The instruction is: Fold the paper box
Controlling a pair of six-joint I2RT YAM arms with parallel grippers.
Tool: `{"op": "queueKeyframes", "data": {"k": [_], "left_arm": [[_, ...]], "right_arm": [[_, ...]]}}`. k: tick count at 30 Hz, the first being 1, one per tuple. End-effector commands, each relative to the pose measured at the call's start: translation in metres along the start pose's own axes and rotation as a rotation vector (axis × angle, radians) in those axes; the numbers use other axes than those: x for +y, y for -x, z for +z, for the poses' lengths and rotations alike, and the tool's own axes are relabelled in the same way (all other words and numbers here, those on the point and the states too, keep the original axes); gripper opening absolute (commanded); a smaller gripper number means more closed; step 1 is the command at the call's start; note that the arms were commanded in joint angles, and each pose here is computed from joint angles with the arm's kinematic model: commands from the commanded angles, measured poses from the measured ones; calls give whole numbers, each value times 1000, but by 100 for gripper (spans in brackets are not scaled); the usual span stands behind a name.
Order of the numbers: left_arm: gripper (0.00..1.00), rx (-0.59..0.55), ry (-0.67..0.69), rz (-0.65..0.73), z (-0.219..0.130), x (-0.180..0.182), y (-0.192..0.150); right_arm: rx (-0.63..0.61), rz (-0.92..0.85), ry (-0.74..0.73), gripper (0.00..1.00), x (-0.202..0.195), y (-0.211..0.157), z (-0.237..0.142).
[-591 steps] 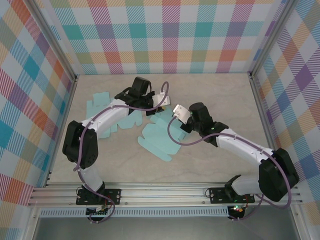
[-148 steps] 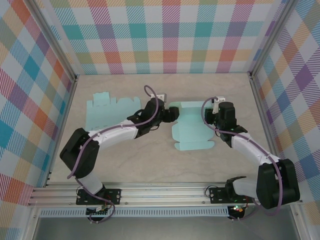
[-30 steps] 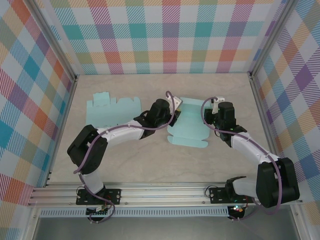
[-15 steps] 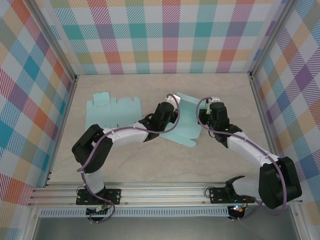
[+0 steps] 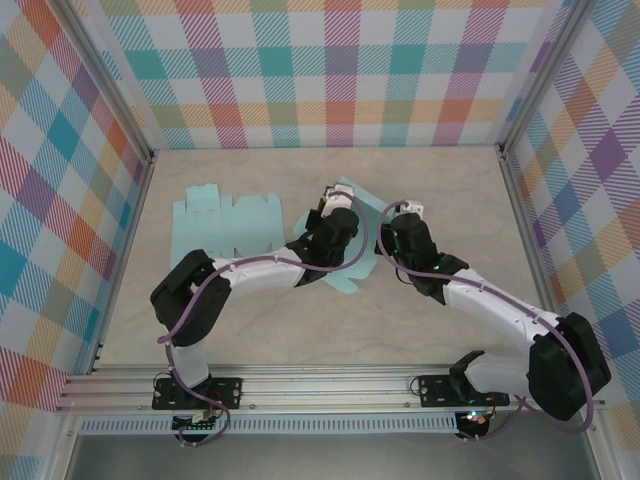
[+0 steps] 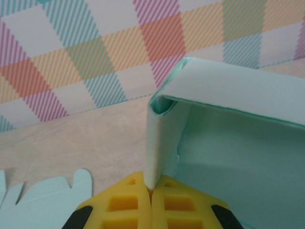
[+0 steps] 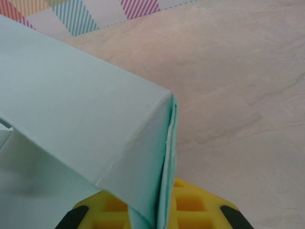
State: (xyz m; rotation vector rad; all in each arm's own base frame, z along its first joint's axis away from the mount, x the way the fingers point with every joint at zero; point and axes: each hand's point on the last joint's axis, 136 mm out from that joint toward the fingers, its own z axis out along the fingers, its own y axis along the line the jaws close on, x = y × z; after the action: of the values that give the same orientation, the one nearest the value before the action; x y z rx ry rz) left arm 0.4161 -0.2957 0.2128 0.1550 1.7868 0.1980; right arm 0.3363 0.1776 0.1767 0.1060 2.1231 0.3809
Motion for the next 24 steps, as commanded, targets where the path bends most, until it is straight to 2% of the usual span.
{"op": "queueKeyframes", "data": {"k": [1, 3, 5, 11, 16, 20, 24], "left_arm": [[0, 28, 313, -100, 19, 66, 5], [0, 56, 353, -133, 24, 82, -3], [0, 62, 325, -181, 27, 88, -7], [0, 32, -3, -169, 22, 48, -2], [12, 51, -271, -178, -2, 19, -5], [19, 86, -340, -179, -17, 19, -17], [21, 119, -319, -153, -21, 27, -34]], "right_arm": [[50, 10, 38, 0, 17, -8, -3], [53, 20, 45, 0, 20, -10, 0], [60, 24, 46, 0, 22, -12, 4], [75, 18, 1, 0, 22, -12, 19], [90, 10, -50, 0, 18, -12, 25], [89, 17, -72, 0, 14, -11, 24], [94, 25, -64, 0, 16, -11, 21]]}}
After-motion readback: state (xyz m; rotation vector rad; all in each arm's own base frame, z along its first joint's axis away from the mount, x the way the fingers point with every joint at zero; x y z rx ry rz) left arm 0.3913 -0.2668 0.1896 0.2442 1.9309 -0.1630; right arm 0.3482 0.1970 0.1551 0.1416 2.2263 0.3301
